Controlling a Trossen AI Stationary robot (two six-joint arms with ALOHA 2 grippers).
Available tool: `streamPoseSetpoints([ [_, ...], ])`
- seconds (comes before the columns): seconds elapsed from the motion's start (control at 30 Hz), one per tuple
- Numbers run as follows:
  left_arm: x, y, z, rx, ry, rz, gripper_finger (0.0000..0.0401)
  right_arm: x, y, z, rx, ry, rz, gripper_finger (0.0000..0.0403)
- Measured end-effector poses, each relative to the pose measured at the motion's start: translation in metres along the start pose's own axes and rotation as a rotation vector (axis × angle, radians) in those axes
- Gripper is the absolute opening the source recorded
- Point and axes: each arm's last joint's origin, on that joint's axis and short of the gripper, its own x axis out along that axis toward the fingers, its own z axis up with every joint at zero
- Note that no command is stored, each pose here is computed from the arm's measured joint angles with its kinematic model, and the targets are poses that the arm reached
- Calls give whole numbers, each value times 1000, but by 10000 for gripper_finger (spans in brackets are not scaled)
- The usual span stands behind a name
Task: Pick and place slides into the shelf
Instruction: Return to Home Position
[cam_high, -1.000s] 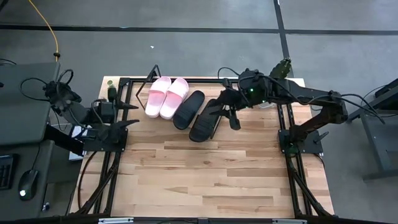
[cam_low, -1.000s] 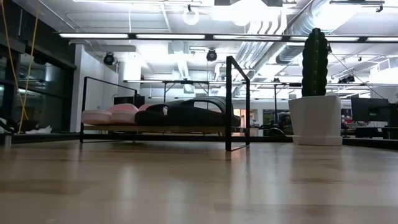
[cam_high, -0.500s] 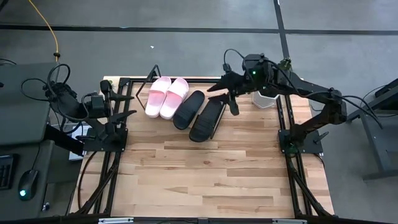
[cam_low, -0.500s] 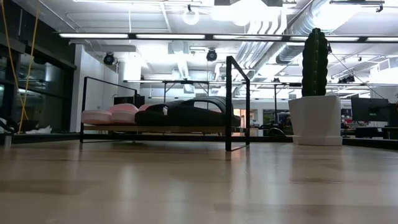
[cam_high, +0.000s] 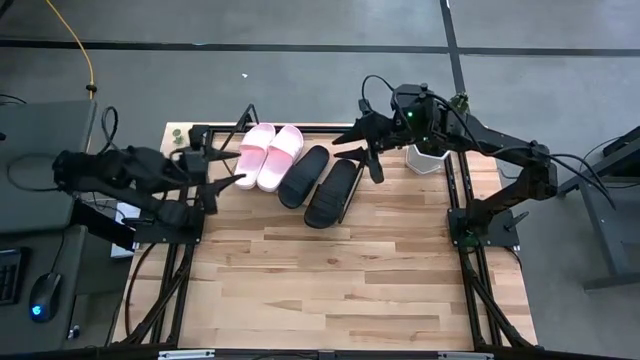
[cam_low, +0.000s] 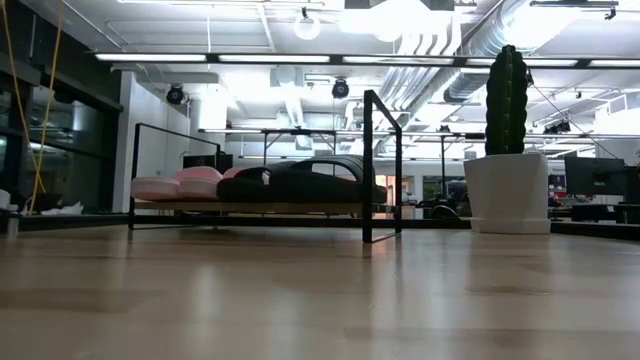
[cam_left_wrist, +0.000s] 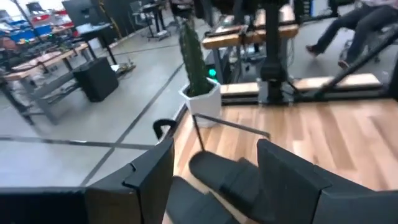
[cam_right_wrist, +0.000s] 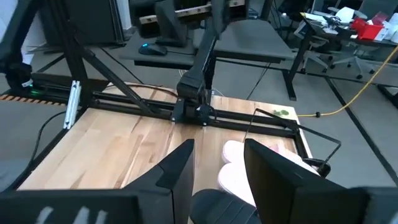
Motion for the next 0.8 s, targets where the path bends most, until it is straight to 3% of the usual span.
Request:
streamPoseSetpoints([
  [0.2,-4,18,6,-63,-94,-32,211,-6,4,0,14,10,28,130],
  [0.53,-31,33,-12,-76,-30,-26,211,-77,34,13,-48,-114,31,130],
  [0.63,-34,34,-12,-93,-42,-39,211,-100,44,-1,-62,-178,4,130],
  [0.8,-32,32,-12,-79,-38,-60,211,-124,55,-47,-72,-289,-170,130],
])
